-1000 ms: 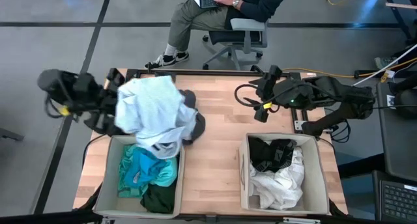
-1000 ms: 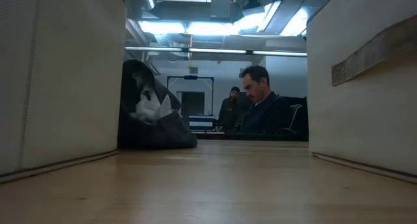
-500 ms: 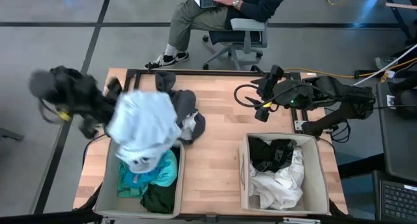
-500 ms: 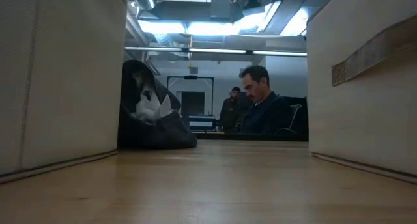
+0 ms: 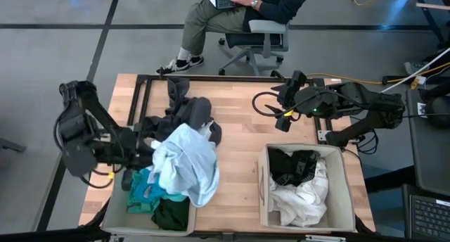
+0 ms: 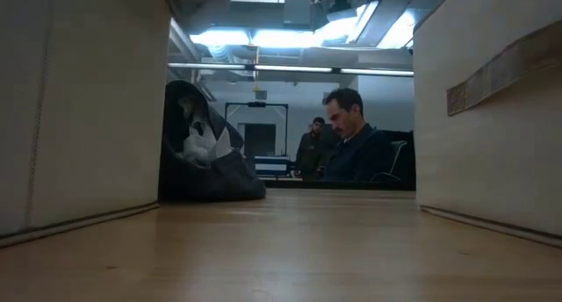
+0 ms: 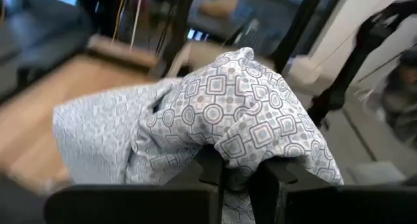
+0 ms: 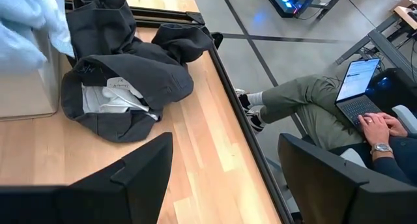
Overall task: Sort clothes
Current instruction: Put the blue patient gown into the left brown laundry organizer
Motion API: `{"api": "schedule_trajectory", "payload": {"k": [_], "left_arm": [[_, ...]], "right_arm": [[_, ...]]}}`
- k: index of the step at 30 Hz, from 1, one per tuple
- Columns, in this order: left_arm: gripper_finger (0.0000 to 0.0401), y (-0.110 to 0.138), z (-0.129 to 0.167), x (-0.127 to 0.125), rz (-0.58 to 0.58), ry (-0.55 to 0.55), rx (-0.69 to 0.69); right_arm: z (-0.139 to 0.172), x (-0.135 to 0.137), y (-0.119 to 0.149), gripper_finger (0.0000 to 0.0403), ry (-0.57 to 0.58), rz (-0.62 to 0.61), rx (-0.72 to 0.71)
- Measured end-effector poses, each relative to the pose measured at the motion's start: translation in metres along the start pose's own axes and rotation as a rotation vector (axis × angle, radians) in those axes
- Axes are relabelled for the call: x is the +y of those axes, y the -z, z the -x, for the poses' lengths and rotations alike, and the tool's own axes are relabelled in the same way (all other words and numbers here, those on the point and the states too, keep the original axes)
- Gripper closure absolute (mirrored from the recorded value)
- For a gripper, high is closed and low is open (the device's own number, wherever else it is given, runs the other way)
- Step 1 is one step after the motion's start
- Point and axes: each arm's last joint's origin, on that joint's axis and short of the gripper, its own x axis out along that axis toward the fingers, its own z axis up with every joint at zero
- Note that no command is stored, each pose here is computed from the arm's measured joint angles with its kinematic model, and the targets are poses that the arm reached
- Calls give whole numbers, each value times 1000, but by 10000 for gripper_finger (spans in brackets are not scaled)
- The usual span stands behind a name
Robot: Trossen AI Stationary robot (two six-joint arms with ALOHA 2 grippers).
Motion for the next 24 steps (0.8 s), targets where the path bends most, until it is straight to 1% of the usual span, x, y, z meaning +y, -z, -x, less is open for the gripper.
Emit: {"api": "schedule_trajectory", "payload": {"k": [3,7,9,12,18,21,24], "left_arm": [[373,18,4,3,50,-54,94],[370,42,9,11,112,-164,227],[370,54,10,12,145,-218,316],[371,78,9,9,187,-298,463],[367,131,3,-2,323,-435,711],[366,160,1,-5,335,-481,775],[365,190,-4,-4,327,-504,786]], "right_arm": [[-3,2,2,125,1,7,12],[-8,5,6,125,1,16,29],[-12,7,8,125,2,25,42],[-14,8,11,125,12,22,61],[-14,7,16,125,57,17,97],[-14,7,15,125,65,16,94],[-14,7,15,125,65,14,90]]}}
